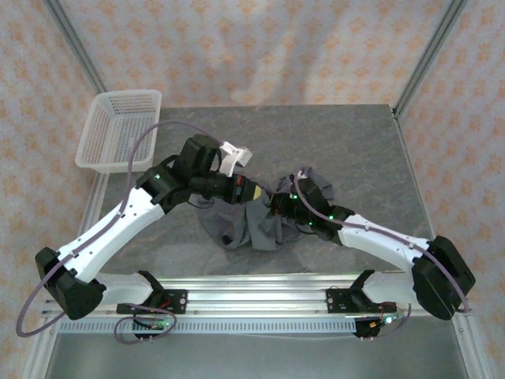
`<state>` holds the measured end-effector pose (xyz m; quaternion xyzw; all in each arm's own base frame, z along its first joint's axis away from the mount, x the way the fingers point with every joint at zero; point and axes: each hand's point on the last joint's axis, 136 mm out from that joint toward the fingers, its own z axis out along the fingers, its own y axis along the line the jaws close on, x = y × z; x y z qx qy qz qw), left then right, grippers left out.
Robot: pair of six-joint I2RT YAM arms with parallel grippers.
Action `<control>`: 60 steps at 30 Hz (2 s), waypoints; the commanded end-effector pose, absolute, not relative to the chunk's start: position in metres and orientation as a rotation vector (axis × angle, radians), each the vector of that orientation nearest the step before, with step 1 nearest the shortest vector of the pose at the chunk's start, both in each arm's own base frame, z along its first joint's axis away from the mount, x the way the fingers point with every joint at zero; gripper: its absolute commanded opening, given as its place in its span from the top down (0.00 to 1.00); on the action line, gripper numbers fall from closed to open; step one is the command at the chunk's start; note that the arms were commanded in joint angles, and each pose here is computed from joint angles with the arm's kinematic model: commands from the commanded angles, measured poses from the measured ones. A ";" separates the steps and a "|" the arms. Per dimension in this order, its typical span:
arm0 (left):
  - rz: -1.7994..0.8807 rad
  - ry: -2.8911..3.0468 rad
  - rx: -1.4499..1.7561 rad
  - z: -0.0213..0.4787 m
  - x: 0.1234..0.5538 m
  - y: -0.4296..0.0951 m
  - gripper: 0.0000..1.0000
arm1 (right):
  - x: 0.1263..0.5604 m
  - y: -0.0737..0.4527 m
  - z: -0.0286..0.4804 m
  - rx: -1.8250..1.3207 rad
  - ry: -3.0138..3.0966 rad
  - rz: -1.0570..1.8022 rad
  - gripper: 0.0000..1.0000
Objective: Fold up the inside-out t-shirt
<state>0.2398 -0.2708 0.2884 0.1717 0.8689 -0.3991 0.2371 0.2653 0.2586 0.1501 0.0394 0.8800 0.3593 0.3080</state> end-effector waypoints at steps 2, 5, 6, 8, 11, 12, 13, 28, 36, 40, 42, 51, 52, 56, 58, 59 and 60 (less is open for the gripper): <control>-0.548 2.554 0.016 0.218 0.281 -0.162 1.00 | 0.224 0.283 0.286 -0.152 1.908 1.468 1.00; -0.716 2.498 -0.049 0.196 0.304 -0.175 1.00 | 0.203 0.276 0.327 -0.179 1.798 1.593 1.00; -0.774 2.488 -0.053 0.192 0.309 -0.184 1.00 | 0.200 0.276 0.333 -0.188 1.781 1.615 1.00; -0.813 2.502 -0.094 0.181 0.320 -0.192 1.00 | 0.197 0.276 0.342 -0.205 1.771 1.633 1.00; -0.821 2.501 -0.153 0.182 0.329 -0.194 0.89 | 0.203 0.274 0.338 -0.194 1.783 1.588 1.00; -0.814 2.481 -0.154 0.189 0.329 -0.191 0.82 | 0.207 0.272 0.336 -0.181 1.780 1.577 1.00; -0.797 2.460 -0.151 0.197 0.326 -0.187 0.76 | 0.209 0.271 0.335 -0.174 1.776 1.573 1.00; -0.609 2.297 0.607 0.268 0.243 -0.212 0.31 | 0.212 0.282 0.313 -0.264 1.872 1.605 1.00; -0.752 2.318 0.886 0.233 0.261 -0.266 0.20 | 0.202 0.288 0.338 -0.365 1.842 1.648 1.00; -0.829 2.327 0.895 0.223 0.270 -0.284 0.17 | 0.200 0.289 0.346 -0.384 1.832 1.657 1.00; -0.782 2.323 0.852 0.222 0.282 -0.283 0.19 | 0.199 0.289 0.346 -0.391 1.835 1.662 1.00; -0.993 2.209 0.738 0.280 0.273 -0.278 0.98 | 0.207 0.256 0.308 -0.360 1.942 1.471 1.00; -1.039 2.204 0.729 0.287 0.268 -0.277 1.00 | 0.213 0.249 0.302 -0.332 1.955 1.435 1.00; -1.316 2.136 0.710 0.328 0.243 -0.285 1.00 | 0.249 0.210 0.237 -0.187 2.129 1.104 1.00; -1.413 2.109 0.674 0.346 0.238 -0.290 1.00 | 0.260 0.207 0.207 -0.227 2.196 0.999 1.00; -1.450 2.090 0.660 0.354 0.238 -0.291 1.00 | 0.265 0.207 0.197 -0.221 2.229 0.970 1.00; -1.486 2.069 0.635 0.363 0.238 -0.293 1.00 | 0.270 0.208 0.191 -0.222 2.253 0.947 1.00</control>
